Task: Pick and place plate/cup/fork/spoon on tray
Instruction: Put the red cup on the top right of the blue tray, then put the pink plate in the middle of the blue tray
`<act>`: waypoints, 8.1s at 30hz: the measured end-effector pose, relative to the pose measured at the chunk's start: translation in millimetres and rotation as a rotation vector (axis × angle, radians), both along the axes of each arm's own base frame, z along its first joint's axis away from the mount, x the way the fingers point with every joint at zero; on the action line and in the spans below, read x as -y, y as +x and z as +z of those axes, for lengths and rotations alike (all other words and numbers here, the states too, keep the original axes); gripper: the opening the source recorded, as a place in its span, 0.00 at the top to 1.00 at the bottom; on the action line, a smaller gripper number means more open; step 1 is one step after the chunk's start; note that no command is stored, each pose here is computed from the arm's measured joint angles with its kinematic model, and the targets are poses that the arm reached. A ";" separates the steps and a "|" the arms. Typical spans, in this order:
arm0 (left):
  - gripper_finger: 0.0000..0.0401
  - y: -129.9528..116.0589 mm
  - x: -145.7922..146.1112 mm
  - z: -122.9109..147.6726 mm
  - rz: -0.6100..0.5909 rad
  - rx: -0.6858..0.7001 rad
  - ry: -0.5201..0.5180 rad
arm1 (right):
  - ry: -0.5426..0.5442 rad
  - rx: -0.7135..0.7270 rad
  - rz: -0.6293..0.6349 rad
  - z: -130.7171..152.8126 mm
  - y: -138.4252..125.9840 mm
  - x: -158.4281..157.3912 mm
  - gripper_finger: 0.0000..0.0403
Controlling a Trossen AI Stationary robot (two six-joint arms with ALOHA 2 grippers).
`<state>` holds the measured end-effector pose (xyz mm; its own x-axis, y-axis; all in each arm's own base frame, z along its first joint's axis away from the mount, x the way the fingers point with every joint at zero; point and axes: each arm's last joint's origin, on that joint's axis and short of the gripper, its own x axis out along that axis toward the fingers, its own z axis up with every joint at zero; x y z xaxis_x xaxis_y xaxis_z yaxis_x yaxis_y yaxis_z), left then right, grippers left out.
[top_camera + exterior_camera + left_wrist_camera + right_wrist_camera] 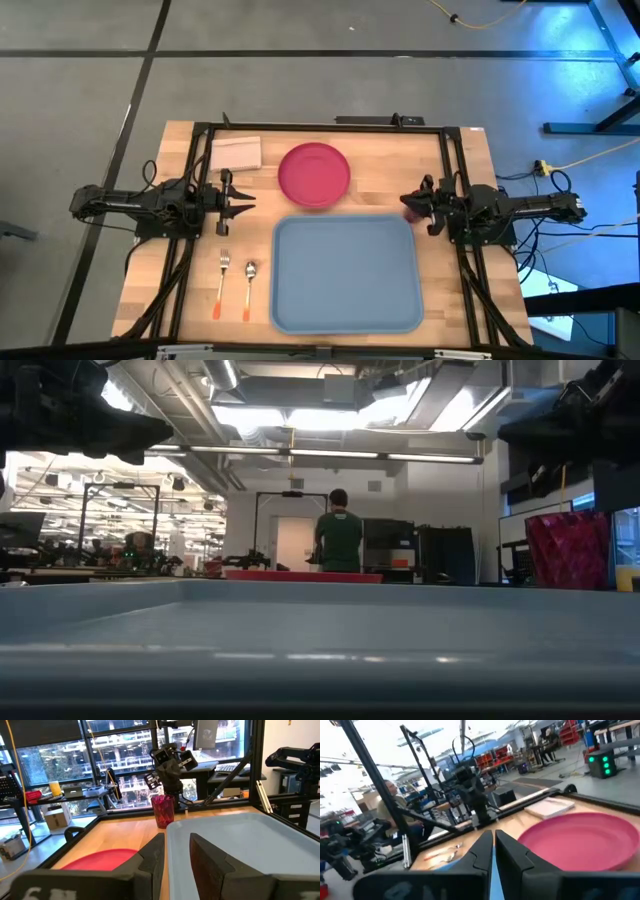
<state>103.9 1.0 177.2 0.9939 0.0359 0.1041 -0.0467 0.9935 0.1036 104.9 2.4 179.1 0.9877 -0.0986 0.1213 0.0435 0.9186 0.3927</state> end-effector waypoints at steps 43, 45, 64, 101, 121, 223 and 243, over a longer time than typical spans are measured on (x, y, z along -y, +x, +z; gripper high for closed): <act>0.79 0.0 -0.1 0.0 0.003 0.000 0.000 | 0.002 -1.220 -0.275 215.6 14.4 4.2 0.94; 0.79 0.0 -0.1 0.0 0.004 0.000 0.000 | -0.041 -1.257 -0.235 213.4 21.3 3.3 0.94; 0.79 0.0 -0.1 0.0 0.004 0.000 0.000 | 0.070 -1.525 -0.152 124.0 43.4 -2.4 0.86; 0.79 0.0 -0.1 0.1 0.004 0.000 0.000 | 0.172 -1.473 -0.124 37.6 57.1 -5.3 0.63; 0.79 0.0 -0.1 0.0 0.003 0.000 0.000 | 0.020 -1.305 -0.133 88.9 73.4 -3.8 0.97; 0.79 0.0 -0.1 0.1 0.004 0.000 0.000 | -0.159 -1.290 0.038 160.4 117.1 -73.5 0.73; 0.79 0.0 -0.1 0.1 0.004 0.000 0.000 | -0.373 -1.097 -0.622 188.7 42.9 -20.4 0.73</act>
